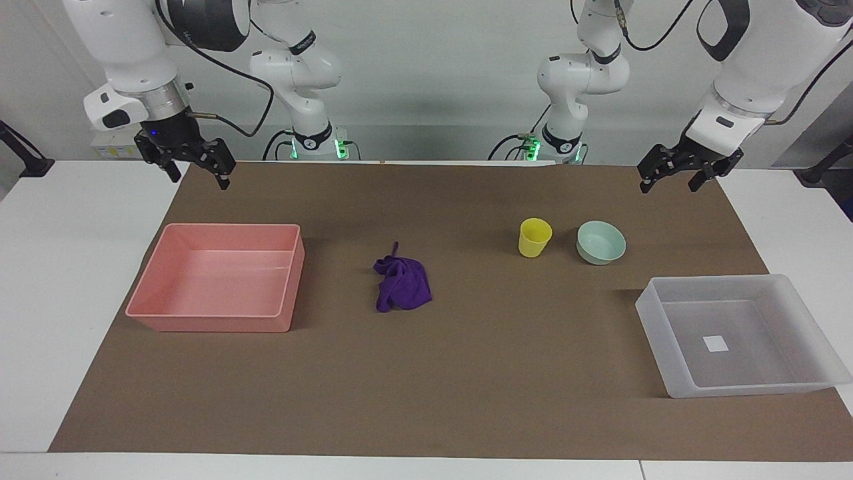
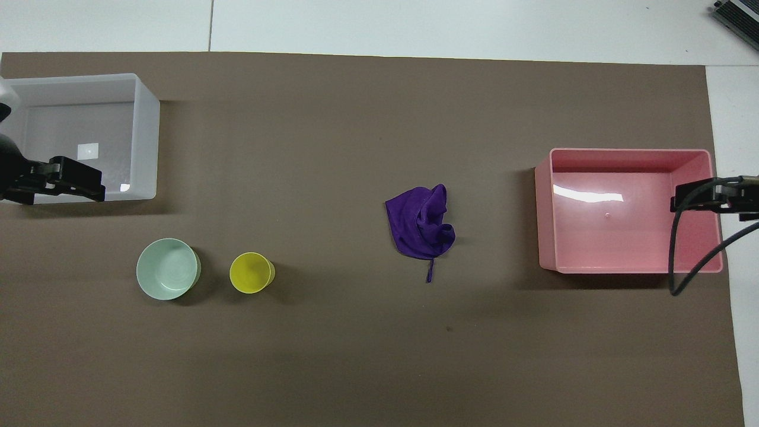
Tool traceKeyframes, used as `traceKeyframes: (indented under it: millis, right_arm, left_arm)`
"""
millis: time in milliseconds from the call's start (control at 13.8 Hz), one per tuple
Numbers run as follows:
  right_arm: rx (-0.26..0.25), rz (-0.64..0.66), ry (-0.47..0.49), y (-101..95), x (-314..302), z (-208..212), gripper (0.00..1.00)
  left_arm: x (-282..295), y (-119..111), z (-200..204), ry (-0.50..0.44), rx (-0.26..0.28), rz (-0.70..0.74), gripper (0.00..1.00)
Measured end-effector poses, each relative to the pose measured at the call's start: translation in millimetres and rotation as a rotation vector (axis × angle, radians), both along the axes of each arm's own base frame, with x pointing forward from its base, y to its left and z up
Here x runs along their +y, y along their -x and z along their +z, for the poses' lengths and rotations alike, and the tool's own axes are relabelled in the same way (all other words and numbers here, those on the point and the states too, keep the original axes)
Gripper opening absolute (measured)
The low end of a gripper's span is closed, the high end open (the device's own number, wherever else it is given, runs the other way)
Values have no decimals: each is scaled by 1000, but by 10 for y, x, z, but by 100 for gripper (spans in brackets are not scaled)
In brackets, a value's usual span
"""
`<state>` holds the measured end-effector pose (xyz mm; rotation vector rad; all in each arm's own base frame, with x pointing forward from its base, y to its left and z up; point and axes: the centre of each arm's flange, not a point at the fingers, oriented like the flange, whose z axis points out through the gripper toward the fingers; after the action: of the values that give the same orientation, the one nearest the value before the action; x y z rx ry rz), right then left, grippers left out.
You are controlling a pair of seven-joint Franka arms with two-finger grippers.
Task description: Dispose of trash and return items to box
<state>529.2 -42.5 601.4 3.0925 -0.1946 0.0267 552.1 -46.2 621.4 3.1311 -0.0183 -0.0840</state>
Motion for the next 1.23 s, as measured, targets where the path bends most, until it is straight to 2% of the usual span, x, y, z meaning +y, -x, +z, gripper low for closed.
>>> traceKeyframes:
  millis: [290,507,652,870,1087,1232]
  right_arm:
    - [74,62,-4,118,101,137,100]
    - [84,96,-6,153,102,276,100]
    - [85,100,-6,137,103,272,100]
    - [91,100,-8,120,107,240,100]
    - [90,107,-11,107,142,187,100]
    - [66,139,-8,61,303,131,100]
  left_arm:
    - [-16,1,0,0,0,-3,100]
    - [0,7,-6,0,7,0,100]
    - [29,45,-54,-3,51,5,100]
    - [201,94,-243,-7,146,37,100]
    - [561,122,-687,8,228,95,100]
    - [770,126,-1065,35,241,123,100]
